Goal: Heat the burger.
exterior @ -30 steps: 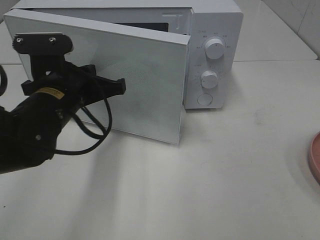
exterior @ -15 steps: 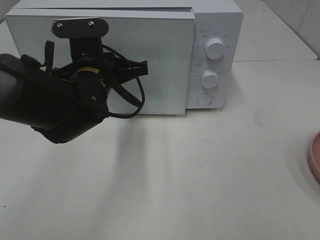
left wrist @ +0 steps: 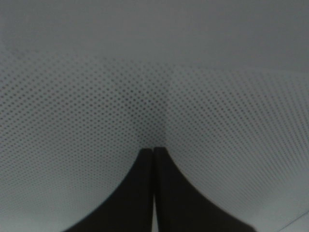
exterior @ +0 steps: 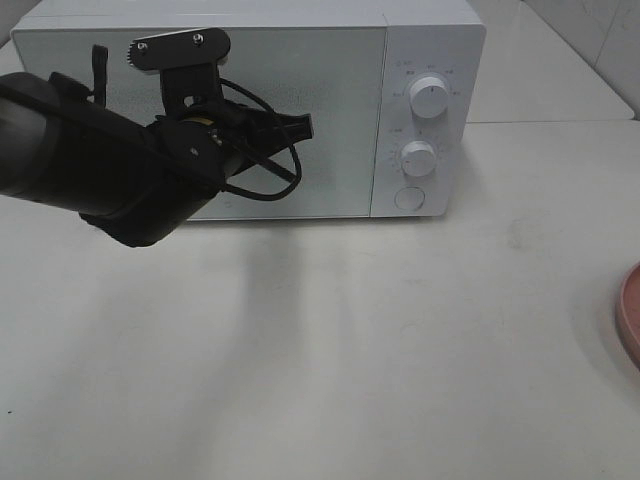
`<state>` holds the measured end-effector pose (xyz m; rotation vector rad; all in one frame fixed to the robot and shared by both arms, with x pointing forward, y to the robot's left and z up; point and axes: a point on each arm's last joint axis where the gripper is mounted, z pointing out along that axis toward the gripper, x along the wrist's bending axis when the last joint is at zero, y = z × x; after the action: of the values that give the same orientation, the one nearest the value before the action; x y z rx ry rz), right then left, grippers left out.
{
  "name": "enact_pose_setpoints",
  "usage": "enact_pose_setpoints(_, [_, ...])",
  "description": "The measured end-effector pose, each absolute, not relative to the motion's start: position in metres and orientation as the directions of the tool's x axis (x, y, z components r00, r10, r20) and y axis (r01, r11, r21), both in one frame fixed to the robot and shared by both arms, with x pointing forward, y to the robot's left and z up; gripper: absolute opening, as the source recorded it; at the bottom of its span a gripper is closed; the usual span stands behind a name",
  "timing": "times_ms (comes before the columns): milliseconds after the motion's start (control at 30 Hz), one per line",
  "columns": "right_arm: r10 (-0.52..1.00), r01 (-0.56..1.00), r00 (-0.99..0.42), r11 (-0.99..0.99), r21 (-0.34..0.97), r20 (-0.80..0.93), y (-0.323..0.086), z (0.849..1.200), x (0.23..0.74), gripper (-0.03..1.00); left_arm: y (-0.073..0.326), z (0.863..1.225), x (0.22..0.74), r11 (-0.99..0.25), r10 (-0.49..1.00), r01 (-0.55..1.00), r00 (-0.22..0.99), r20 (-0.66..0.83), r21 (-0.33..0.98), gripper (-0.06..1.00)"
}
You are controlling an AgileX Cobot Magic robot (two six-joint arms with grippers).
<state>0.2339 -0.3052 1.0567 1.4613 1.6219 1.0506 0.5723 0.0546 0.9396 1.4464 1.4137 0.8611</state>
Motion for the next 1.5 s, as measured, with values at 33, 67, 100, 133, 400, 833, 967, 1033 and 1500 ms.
enact_pose_setpoints(33, [0.993, 0.422, -0.115, 0.033, 0.906, 0.018, -0.305, 1.057, 0.234, 0.76, 0.054, 0.939, 0.572, 0.059, 0.989, 0.361, 0.108, -0.105, 0.931, 0.00])
enact_pose_setpoints(67, [0.993, 0.422, -0.115, 0.033, 0.906, 0.018, -0.305, 1.057, 0.234, 0.76, 0.054, 0.939, 0.572, 0.051, 0.989, 0.364, 0.114, -0.098, 0.930, 0.00])
enact_pose_setpoints(100, [0.993, 0.422, -0.115, 0.033, 0.906, 0.018, -0.305, 1.057, 0.234, 0.76, 0.054, 0.939, 0.572, 0.051, 0.989, 0.364, 0.114, -0.098, 0.930, 0.00])
enact_pose_setpoints(133, [0.993, 0.422, -0.115, 0.033, 0.906, 0.018, -0.305, 1.057, 0.234, 0.76, 0.050, 0.939, 0.570, 0.020, 0.989, 0.359, 0.132, -0.072, 0.933, 0.00])
enact_pose_setpoints(400, [0.993, 0.422, -0.115, 0.033, 0.906, 0.018, -0.305, 1.057, 0.234, 0.76, 0.023, 0.949, 0.552, -0.073, 0.985, 0.272, 0.172, 0.025, 0.959, 0.00])
enact_pose_setpoints(833, [0.993, 0.422, -0.115, 0.033, 0.906, 0.018, -0.305, 1.057, 0.234, 0.76, -0.018, 0.940, 0.507, -0.235, 0.914, 0.391, 0.400, 0.066, 0.890, 0.00])
enact_pose_setpoints(967, [0.993, 0.422, -0.115, 0.033, 0.906, 0.018, -0.305, 1.057, 0.234, 0.76, -0.023, 0.951, 0.498, -0.273, 0.861, 0.408, 0.507, 0.033, 0.871, 0.00])
enact_pose_setpoints(1033, [0.993, 0.422, -0.115, 0.033, 0.906, 0.018, -0.305, 1.057, 0.234, 0.76, -0.024, 0.955, 0.496, -0.285, 0.848, 0.403, 0.530, 0.032, 0.870, 0.00])
enact_pose_setpoints(1500, [0.993, 0.422, -0.115, 0.033, 0.906, 0.018, -0.305, 1.057, 0.234, 0.76, 0.012, 0.974, 0.506, -0.363, 0.617, 0.645, 0.707, -0.345, 0.673, 0.35])
